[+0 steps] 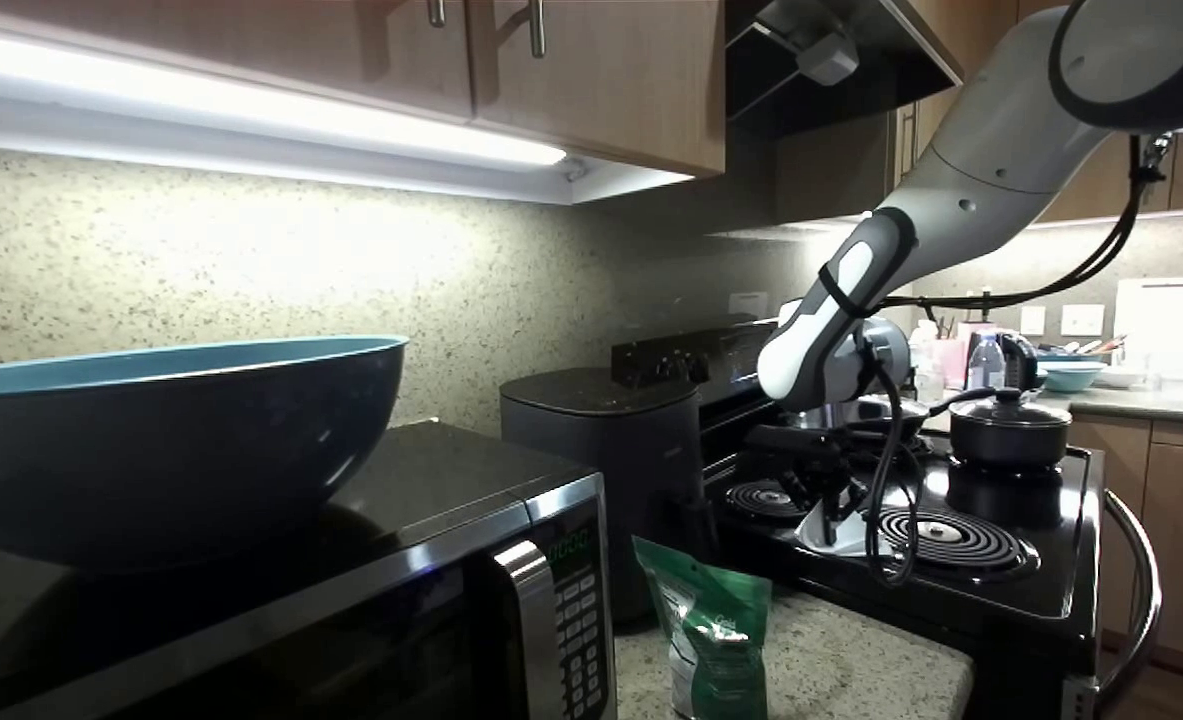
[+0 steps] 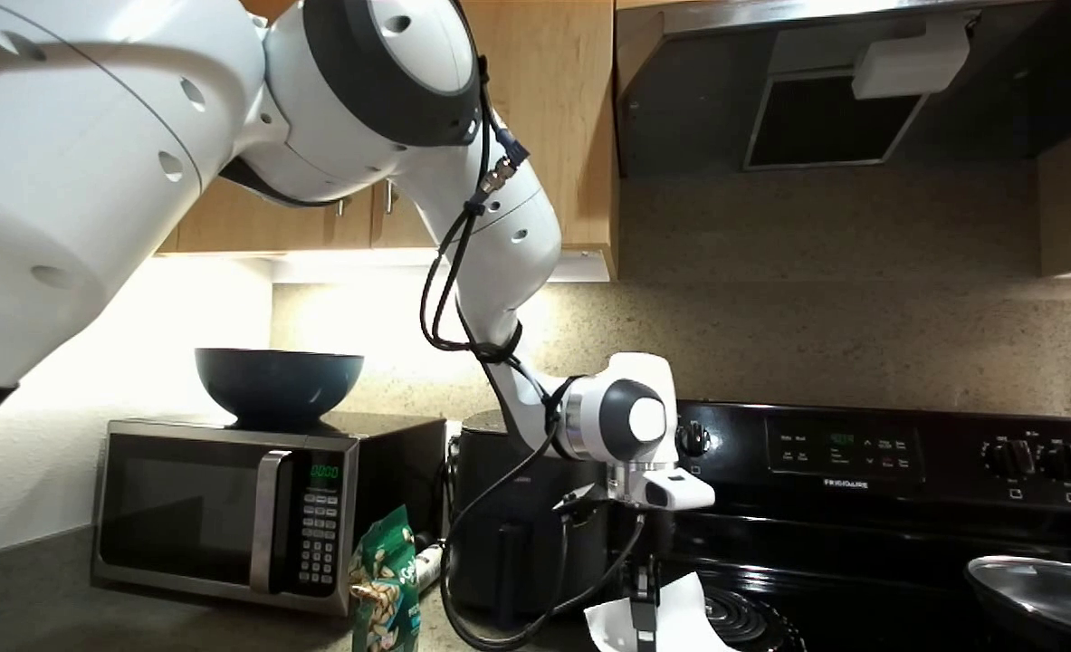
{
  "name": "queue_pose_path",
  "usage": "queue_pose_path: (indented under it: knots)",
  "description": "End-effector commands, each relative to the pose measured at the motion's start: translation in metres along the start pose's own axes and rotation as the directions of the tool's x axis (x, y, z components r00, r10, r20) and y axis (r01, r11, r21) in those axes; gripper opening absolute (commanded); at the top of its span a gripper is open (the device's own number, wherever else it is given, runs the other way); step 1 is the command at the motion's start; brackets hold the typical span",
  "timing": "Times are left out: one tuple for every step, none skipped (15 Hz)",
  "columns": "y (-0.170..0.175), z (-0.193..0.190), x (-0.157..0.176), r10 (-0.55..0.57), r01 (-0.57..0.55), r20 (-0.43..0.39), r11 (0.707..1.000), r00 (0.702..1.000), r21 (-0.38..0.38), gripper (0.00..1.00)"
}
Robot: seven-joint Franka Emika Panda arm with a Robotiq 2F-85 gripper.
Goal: Pick up the wipe and clean the left part of the stove
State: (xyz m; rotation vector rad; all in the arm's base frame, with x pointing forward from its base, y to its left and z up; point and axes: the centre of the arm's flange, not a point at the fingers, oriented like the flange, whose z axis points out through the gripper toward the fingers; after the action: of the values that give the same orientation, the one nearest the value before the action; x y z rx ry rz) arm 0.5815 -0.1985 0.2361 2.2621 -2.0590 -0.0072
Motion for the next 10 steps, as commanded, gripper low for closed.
queue_pose_path:
  knots:
    - [0.016,0.002,0.01,0.059,-0.058,0.032,0.998,0.998,-0.032,0.09]
    - [0.017,0.006,0.018,0.096,-0.097,-0.042,0.995,0.994,-0.032,0.08]
    - [0.02,0.007,0.026,0.14,-0.143,-0.09,0.989,0.986,-0.024,0.08]
    - [0.023,0.007,0.037,0.166,-0.169,-0.147,0.985,0.975,-0.014,0.08]
    - [0.024,0.005,0.044,0.191,-0.195,-0.189,0.981,0.963,-0.001,0.08]
    - [0.023,-0.001,0.05,0.219,-0.22,-0.233,0.975,0.948,0.022,0.08]
    - [0.019,-0.008,0.049,0.244,-0.239,-0.265,0.97,0.933,0.052,0.08]
    - [0.017,-0.014,0.05,0.268,-0.257,-0.308,0.963,0.913,0.076,0.08]
    - [0.015,-0.02,0.052,0.294,-0.276,-0.348,0.956,0.89,0.101,0.08]
    - [0.013,-0.027,0.051,0.323,-0.296,-0.384,0.947,0.865,0.127,0.08]
